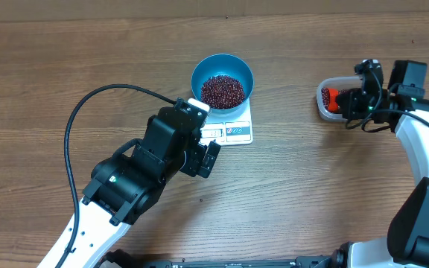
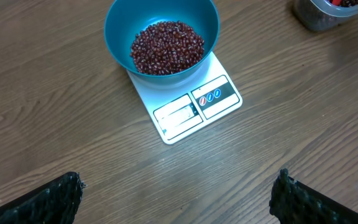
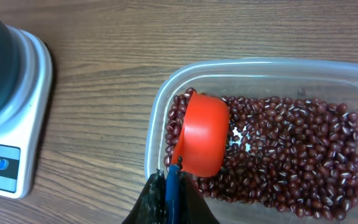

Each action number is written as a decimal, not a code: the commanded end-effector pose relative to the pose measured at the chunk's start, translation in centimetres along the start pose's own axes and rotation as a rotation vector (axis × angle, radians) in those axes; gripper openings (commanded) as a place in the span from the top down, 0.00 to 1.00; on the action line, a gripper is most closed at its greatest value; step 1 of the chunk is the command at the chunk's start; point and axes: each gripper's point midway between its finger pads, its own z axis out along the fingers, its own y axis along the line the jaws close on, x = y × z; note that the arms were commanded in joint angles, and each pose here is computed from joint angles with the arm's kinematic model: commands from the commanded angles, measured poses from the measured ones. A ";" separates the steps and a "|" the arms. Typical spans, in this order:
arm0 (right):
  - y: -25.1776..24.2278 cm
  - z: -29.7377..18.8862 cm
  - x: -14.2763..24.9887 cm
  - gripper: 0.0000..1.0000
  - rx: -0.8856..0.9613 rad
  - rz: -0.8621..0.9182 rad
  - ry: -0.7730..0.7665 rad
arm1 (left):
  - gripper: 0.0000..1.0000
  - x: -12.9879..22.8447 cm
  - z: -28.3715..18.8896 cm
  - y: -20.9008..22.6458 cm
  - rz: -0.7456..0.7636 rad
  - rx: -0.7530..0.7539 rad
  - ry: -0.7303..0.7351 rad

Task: Scoop item into bowl and weigh 150g on scale
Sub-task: 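Lower the red scoop into the beans and scoop with the right gripper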

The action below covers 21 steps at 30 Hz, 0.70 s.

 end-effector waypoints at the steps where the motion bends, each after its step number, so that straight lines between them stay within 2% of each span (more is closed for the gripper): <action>1: 0.3 0.1 0.4 0.96 -0.090 0.066 -0.007 | 0.00 -0.3 0.0 0.3 0.011 -0.012 -0.006; 9: -1.6 1.0 2.8 0.96 -0.143 0.200 0.050 | 0.00 -0.3 0.0 0.3 0.011 -0.012 -0.006; 21: -4.2 -0.2 3.2 0.96 -0.177 0.308 0.002 | 0.00 -0.3 0.0 0.3 0.011 -0.012 -0.006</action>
